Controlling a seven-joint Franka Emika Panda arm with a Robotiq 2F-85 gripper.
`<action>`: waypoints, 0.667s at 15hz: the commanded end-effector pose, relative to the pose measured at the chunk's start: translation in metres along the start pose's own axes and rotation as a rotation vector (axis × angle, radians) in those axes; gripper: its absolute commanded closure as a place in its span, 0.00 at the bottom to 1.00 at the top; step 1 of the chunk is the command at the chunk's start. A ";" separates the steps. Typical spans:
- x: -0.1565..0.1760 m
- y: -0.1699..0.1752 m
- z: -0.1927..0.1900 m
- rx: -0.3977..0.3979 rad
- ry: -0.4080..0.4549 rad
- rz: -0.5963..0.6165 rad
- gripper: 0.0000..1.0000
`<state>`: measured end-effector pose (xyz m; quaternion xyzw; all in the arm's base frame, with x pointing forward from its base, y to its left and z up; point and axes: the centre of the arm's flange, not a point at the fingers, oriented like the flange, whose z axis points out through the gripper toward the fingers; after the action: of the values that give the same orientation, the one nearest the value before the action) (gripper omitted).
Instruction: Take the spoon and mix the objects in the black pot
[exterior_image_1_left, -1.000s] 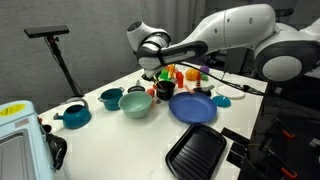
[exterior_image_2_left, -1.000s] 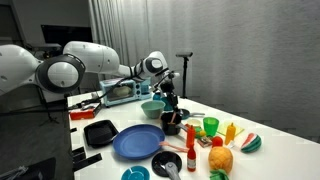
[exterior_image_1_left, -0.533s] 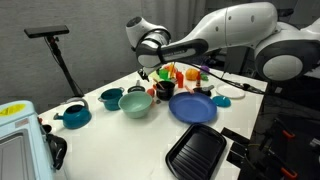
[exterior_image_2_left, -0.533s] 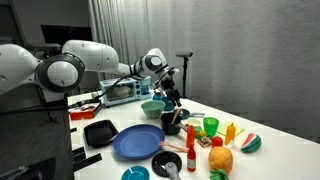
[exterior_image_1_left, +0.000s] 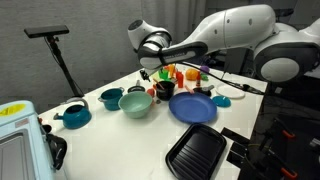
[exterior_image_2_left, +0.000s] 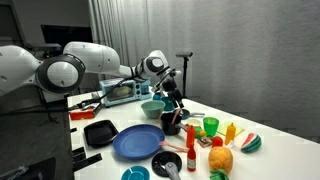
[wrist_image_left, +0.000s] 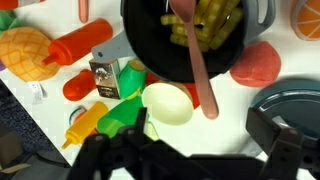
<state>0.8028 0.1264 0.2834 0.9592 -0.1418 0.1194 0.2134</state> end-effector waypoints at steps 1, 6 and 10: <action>0.028 -0.011 0.009 -0.042 0.005 0.035 0.00; 0.027 -0.010 0.019 -0.063 -0.017 0.041 0.25; 0.029 -0.004 0.022 -0.074 -0.021 0.053 0.49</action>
<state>0.8015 0.1122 0.2666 0.9527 -0.1605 0.1071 0.2347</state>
